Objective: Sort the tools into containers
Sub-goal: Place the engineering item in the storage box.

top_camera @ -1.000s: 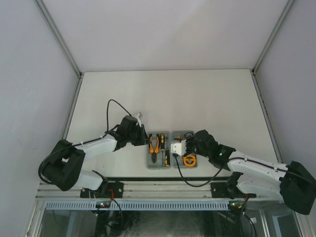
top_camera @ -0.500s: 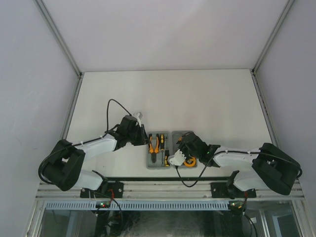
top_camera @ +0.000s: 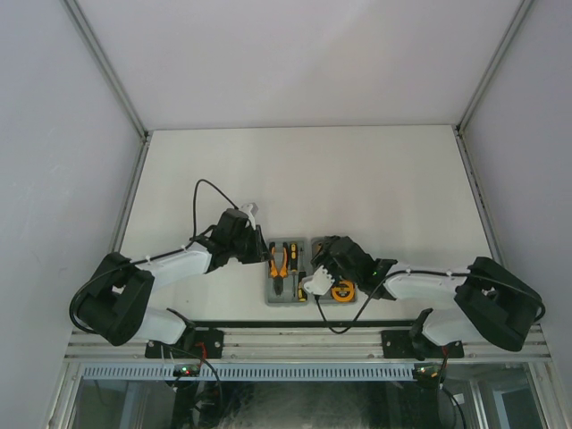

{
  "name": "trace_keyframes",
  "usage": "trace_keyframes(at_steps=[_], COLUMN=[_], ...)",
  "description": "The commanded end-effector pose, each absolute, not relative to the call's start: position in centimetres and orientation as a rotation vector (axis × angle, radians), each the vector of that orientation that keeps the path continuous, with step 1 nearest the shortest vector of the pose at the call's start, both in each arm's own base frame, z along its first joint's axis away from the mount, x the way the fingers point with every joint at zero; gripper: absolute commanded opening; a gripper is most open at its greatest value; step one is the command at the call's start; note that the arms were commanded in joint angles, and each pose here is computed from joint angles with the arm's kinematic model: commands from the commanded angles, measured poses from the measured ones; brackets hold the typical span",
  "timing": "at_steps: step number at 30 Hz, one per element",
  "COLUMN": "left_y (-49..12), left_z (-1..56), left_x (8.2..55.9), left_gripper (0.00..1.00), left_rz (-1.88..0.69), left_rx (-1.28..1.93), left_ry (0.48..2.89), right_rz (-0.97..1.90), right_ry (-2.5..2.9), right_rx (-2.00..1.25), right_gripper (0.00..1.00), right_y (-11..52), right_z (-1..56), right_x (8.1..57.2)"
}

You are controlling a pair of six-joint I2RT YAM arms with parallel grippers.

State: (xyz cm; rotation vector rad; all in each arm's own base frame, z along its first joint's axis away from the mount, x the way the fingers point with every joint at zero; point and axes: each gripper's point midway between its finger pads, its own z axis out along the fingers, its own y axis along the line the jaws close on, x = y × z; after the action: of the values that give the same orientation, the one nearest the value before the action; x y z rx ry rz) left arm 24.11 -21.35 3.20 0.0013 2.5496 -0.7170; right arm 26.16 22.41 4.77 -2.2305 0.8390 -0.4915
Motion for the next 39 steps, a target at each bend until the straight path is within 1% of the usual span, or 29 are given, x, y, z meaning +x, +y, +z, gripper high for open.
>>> trace_keyframes(at_steps=[1, 3, 6, 11, 13, 16, 19, 24, 27, 30, 39], left_y=[-20.0, -20.0, -20.0, -20.2, -20.3, -20.4, -20.5, -20.4, -20.3, -20.3, -20.2], left_z=[2.5, 2.6, 2.6, 3.0, 3.1, 3.2, 3.2, 3.2, 3.1, 3.0, 2.7], left_x=[23.7, 23.7, 23.8, 23.8, 23.9, 24.0, 24.0, 24.0, 23.8, 23.8, 23.7], left_gripper=[0.18, 0.18, 0.18, 0.18, 0.18, 0.18, 0.18, 0.18, 0.18, 0.18, 0.18], left_rz=[-0.631, -0.636, -0.638, -0.651, -0.654, -0.661, -0.663, -0.659, -0.657, -0.656, -0.65], left_rx=[0.02, 0.018, 0.014, 0.016, 0.018, 0.016, 0.016, 0.01, 0.01, 0.01, 0.011], left_ry=[2.583, 2.582, 2.58, 2.574, 2.571, 2.57, 2.572, 2.574, 2.577, 2.581, 2.59], right_rz=[-0.474, -0.433, -0.338, -0.028, 0.158, 0.342, 0.473, 0.642, 0.685, 0.663, 0.734], right_ry=[0.936, 0.995, 1.09, 1.256, 1.359, 1.494, 1.712, 2.144, 2.34, 2.4, 2.442], right_rx=[-2.075, -2.017, -1.847, -1.397, -1.14, -0.895, -0.615, -0.26, -0.012, 0.091, 0.094], right_gripper=[0.54, 0.55, 0.57, 0.58, 0.55, 0.52, 0.49, 0.48, 0.42, 0.38, 0.37], right_y=[22.2, 21.7, 21.1, 21.7, 22.0, 22.1, 21.8, 21.7, 20.8, 20.8, 23.3], right_z=[8.9, 10.0, 12.9, 18.8, 21.0, 22.2, 21.1, 16.4, 13.7, 11.8, 10.1], right_x=[26.5, 25.9, 24.9, 23.2, 22.7, 22.3, 22.6, 22.9, 23.5, 24.2, 25.9])
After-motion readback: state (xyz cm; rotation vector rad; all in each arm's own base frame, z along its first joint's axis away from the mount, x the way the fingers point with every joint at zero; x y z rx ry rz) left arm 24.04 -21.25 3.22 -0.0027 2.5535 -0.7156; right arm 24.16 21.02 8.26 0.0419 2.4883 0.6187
